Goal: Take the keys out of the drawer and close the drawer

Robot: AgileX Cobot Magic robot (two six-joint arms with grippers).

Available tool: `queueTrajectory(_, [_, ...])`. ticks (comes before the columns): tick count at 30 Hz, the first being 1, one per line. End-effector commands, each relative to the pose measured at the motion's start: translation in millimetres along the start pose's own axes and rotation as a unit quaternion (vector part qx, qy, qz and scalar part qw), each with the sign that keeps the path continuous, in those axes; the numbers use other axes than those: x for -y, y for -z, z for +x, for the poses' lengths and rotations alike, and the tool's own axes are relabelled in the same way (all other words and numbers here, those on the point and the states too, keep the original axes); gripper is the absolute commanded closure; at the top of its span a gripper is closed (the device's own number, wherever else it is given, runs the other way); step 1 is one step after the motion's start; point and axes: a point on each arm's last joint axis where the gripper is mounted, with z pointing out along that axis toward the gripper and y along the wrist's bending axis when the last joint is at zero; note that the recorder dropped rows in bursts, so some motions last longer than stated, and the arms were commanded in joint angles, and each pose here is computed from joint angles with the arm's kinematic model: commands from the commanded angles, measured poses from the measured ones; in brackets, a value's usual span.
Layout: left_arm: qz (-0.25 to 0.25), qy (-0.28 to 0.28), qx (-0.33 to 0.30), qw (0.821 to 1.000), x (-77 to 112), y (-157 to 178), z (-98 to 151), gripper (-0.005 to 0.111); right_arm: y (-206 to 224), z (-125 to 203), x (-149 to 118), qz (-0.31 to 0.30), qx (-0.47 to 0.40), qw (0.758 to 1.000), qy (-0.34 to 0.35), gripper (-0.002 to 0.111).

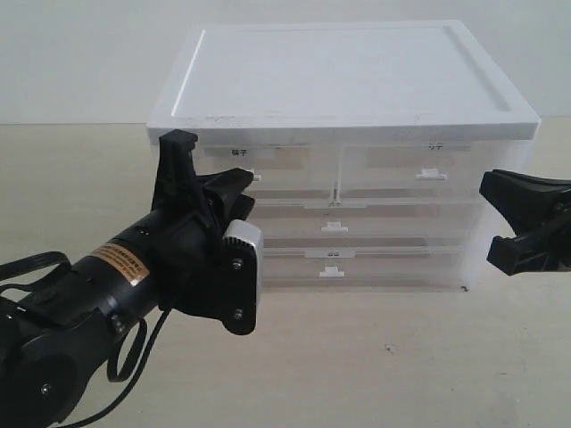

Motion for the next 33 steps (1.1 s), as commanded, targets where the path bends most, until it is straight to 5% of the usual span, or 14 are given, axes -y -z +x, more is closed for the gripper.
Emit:
queueTrajectory(1, [-0.015,-0.011,0.013,1.0,-2.5,-1.5,-2.1,0.074,-1.1,-0.9,0.3,-0.001,0.002,1.0,0.002,0.108])
queueTrajectory(20, [-0.033,-0.011,0.01,0.999,-1.3,-16.6,7.5,0.074,-1.1,-1.0,0.6,0.0,0.003,1.0,0.006,0.108])
queueTrajectory(23, [-0.046,-0.01,0.003,0.999,0.1,-19.0,8.3,0.08,-1.1,-1.0,0.6,0.0,0.003,1.0,0.006,0.108])
queueTrajectory(27, [-0.064,0.001,-0.029,0.998,-0.1,-19.6,14.1,0.102,-1.1,-0.8,0.9,0.002,0.001,1.0,0.005,0.108])
queueTrajectory(33, [-0.055,-0.014,-0.047,0.997,1.8,-18.6,14.3,0.102,-1.1,-0.8,1.0,0.003,0.002,1.0,0.004,0.108])
